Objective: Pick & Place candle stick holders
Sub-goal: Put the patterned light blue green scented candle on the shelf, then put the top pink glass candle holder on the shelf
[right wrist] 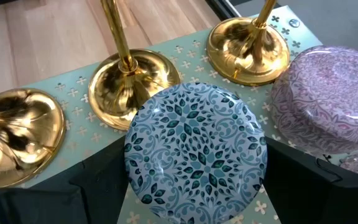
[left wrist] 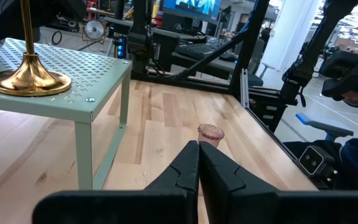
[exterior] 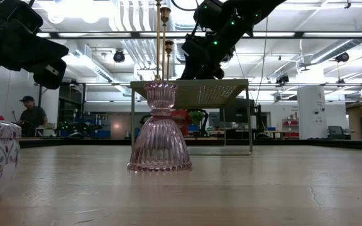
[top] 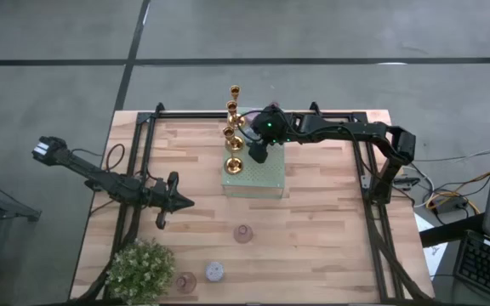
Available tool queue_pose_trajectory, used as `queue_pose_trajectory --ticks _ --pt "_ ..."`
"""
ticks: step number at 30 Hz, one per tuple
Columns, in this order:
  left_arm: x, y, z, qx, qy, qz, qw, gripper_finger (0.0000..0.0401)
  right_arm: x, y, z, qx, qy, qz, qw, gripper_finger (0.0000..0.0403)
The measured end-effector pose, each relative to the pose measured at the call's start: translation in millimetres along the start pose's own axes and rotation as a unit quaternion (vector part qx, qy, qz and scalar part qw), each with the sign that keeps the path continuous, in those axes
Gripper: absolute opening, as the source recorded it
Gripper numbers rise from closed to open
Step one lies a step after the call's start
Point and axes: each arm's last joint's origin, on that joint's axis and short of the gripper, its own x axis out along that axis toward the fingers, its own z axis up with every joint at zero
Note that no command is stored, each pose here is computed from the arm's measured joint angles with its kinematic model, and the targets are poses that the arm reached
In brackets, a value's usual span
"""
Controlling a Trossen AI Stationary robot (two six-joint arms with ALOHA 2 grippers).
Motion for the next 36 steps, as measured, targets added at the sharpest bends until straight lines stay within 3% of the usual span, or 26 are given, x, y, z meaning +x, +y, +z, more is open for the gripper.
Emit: queue_pose_trajectory --ticks 8,22,36 --pt "0 0 0 0.000 0.000 0.000 1.000 0.0014 1 0 -1 -0.005 -0.001 0.005 1.000 0.0314" --pt "0 0 0 0.000 0.000 0.000 1.000 0.0014 0 1 -2 -0.004 -0.005 0.014 1.000 0.0365" --pt "0 0 -1 0.001 0.003 0.001 1.000 0.0014 -36 11 -3 -0.029 0.019 0.024 0.999 0.0365"
